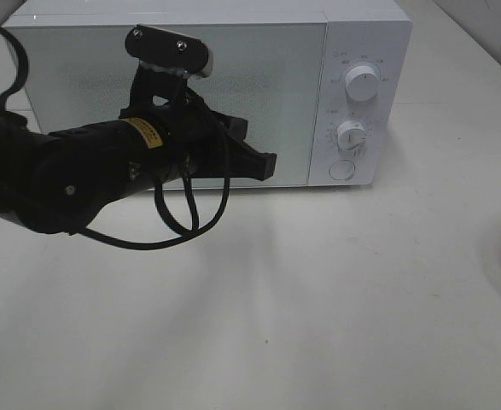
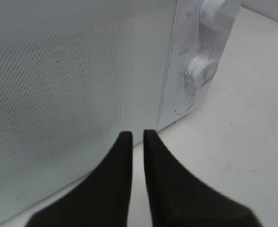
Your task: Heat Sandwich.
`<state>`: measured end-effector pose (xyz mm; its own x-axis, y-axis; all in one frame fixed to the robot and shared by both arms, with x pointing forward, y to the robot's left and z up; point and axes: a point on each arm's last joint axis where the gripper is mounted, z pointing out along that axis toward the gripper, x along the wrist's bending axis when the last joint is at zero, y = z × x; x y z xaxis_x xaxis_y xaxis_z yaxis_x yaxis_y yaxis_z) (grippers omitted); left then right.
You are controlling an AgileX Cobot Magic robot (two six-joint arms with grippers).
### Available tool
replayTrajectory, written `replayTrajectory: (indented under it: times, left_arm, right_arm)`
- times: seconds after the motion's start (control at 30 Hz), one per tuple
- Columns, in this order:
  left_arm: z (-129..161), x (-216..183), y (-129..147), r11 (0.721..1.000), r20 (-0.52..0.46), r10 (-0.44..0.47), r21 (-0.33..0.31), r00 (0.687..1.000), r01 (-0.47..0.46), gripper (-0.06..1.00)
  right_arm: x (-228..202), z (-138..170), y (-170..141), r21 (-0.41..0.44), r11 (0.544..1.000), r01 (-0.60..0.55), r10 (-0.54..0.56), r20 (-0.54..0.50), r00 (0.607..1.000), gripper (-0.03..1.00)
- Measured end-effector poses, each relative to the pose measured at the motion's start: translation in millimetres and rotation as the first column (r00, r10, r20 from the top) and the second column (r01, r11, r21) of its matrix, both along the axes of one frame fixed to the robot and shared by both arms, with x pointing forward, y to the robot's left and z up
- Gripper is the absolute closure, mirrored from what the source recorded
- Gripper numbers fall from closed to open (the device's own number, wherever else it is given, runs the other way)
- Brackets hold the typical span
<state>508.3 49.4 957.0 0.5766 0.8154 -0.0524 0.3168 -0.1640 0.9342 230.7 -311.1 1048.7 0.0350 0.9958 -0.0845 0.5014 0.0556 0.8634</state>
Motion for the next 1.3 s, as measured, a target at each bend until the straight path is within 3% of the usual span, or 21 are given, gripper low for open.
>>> replayTrajectory:
  times: [0.03,0.07,0.13,0.17,0.23,0.27,0.37,0.53,0.7,0.97,1.13,1.17,1.3]
  left_arm:
    - [0,-3,2,1.0,-0.022,-0.002,0.004,1.0,0.002,0.79]
    - [-1,-10,7,1.0,-0.077,-0.006,0.02,0.997,0.008,0.56]
    - [-2,-15,11,0.999,-0.127,-0.006,0.03,0.992,0.01,0.31]
    - [-2,-15,11,0.999,-0.127,-0.006,0.03,0.992,0.01,0.31]
    - [-2,-22,14,0.997,-0.209,-0.017,0.064,0.978,0.031,0.04]
    - [-3,-25,15,0.996,-0.24,-0.021,0.081,0.971,0.042,0.01]
    - [-3,-30,17,0.992,-0.295,-0.03,0.109,0.955,0.064,-0.02]
    - [1,-50,27,0.961,-0.445,-0.062,0.216,0.893,0.174,-0.03]
    - [14,-61,41,0.937,-0.509,-0.063,0.267,0.859,0.227,-0.03]
    - [30,-53,88,0.941,-0.605,0.074,0.305,0.793,0.145,-0.03]
    - [55,-49,146,0.947,-0.634,0.213,0.321,0.744,0.002,-0.03]
    - [55,-49,146,0.947,-0.634,0.213,0.321,0.744,0.002,-0.03]
    - [70,-52,188,0.927,-0.634,0.327,0.358,0.701,-0.109,-0.03]
  right_arm:
    - [0,0,0,0.0,1.0,0.0,0.0,0.0,1.0,0.22]
    - [0,0,0,0.0,1.0,0.0,0.0,0.0,1.0,0.22]
    - [0,0,0,0.0,1.0,0.0,0.0,0.0,1.0,0.22]
    - [0,0,0,0.0,1.0,0.0,0.0,0.0,1.0,0.22]
    - [0,0,0,0.0,1.0,0.0,0.0,0.0,1.0,0.23]
    - [0,0,0,0.0,1.0,0.0,0.0,0.0,1.0,0.23]
    - [0,0,0,0.0,1.0,0.0,0.0,0.0,1.0,0.24]
    - [0,0,0,0.0,1.0,0.0,0.0,0.0,1.0,0.24]
    - [0,0,0,0.0,1.0,0.0,0.0,0.0,1.0,0.24]
    - [0,0,0,0.0,1.0,0.0,0.0,0.0,1.0,0.24]
    - [0,0,0,0.0,1.0,0.0,0.0,0.0,1.0,0.24]
    - [0,0,0,0.0,1.0,0.0,0.0,0.0,1.0,0.24]
    - [0,0,0,0.0,1.0,0.0,0.0,0.0,1.0,0.24]
